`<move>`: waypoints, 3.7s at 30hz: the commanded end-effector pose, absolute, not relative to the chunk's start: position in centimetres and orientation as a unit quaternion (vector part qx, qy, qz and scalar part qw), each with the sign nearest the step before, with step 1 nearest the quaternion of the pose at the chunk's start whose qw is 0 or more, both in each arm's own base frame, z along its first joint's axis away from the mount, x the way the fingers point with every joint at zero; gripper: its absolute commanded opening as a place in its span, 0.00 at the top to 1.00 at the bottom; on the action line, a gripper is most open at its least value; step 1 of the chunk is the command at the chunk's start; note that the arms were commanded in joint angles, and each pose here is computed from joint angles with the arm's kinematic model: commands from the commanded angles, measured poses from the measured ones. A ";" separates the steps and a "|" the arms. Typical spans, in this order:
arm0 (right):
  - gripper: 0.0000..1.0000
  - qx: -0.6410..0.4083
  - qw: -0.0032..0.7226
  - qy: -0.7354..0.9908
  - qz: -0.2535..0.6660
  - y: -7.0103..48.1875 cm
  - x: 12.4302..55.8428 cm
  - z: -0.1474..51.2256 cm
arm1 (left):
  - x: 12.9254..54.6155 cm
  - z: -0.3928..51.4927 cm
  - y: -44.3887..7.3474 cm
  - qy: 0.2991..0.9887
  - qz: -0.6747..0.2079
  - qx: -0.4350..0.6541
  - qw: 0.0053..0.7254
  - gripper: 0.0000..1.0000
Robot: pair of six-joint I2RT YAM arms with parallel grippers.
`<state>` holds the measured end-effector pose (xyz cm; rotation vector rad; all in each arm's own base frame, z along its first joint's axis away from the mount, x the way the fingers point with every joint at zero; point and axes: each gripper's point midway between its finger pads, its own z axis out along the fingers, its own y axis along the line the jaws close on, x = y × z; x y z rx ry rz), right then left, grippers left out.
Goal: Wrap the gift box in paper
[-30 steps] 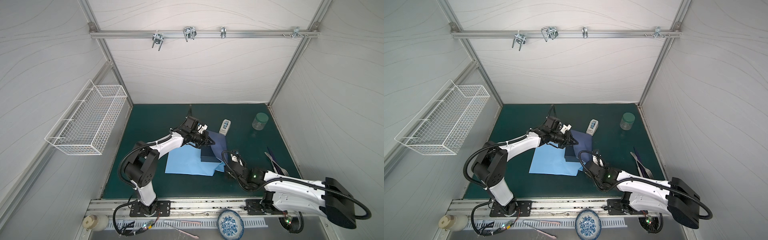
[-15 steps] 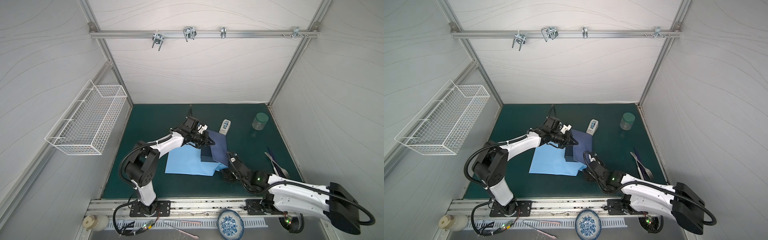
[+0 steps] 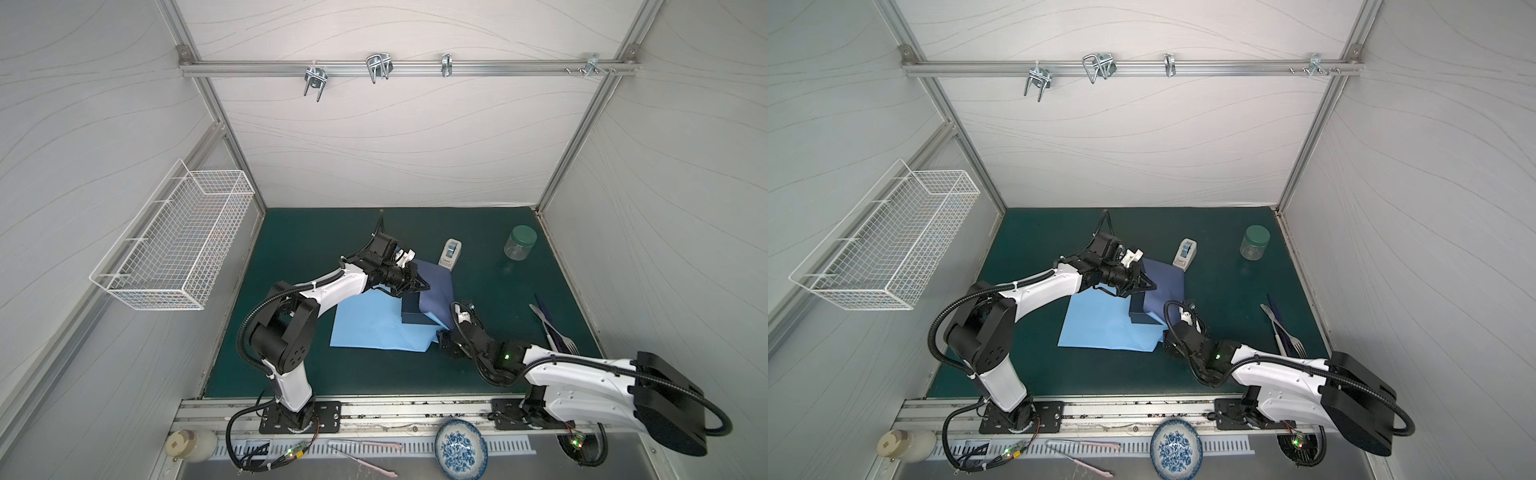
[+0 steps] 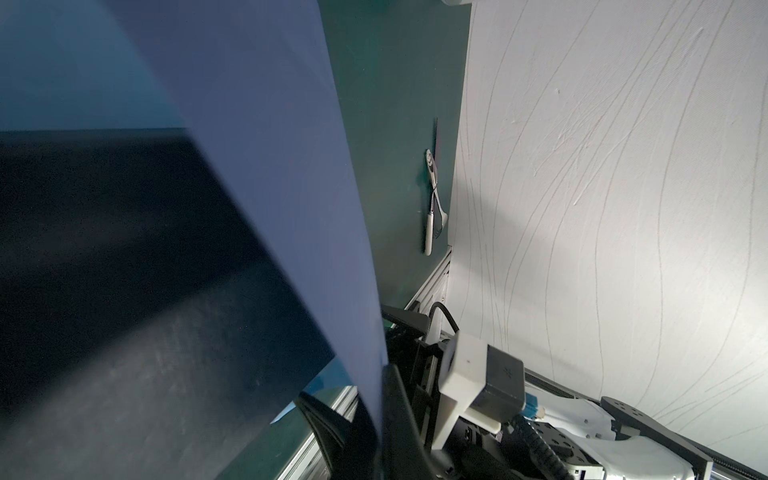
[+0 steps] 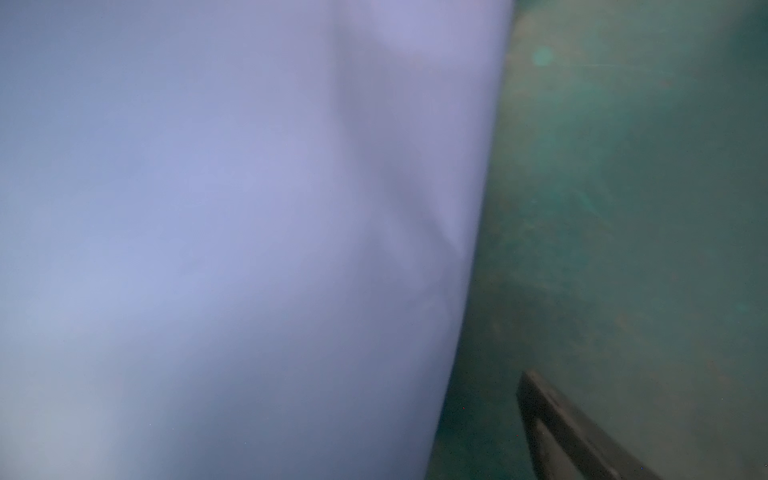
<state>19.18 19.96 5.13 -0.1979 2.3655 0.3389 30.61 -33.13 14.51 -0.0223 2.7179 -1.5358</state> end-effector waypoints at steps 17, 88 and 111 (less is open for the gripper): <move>0.27 -0.050 0.354 0.932 0.056 15.0 19.4 4.3 | 32.1 16.0 -32.9 0.863 -0.504 0.012 0.026 1.00; 0.07 -0.072 0.182 0.915 0.353 22.1 29.0 12.4 | 31.1 12.1 -27.8 0.894 -0.444 0.012 0.055 1.00; 0.07 -0.078 0.122 0.944 0.296 23.1 30.2 6.0 | 30.6 10.6 -26.4 0.905 -0.423 -0.006 0.047 0.90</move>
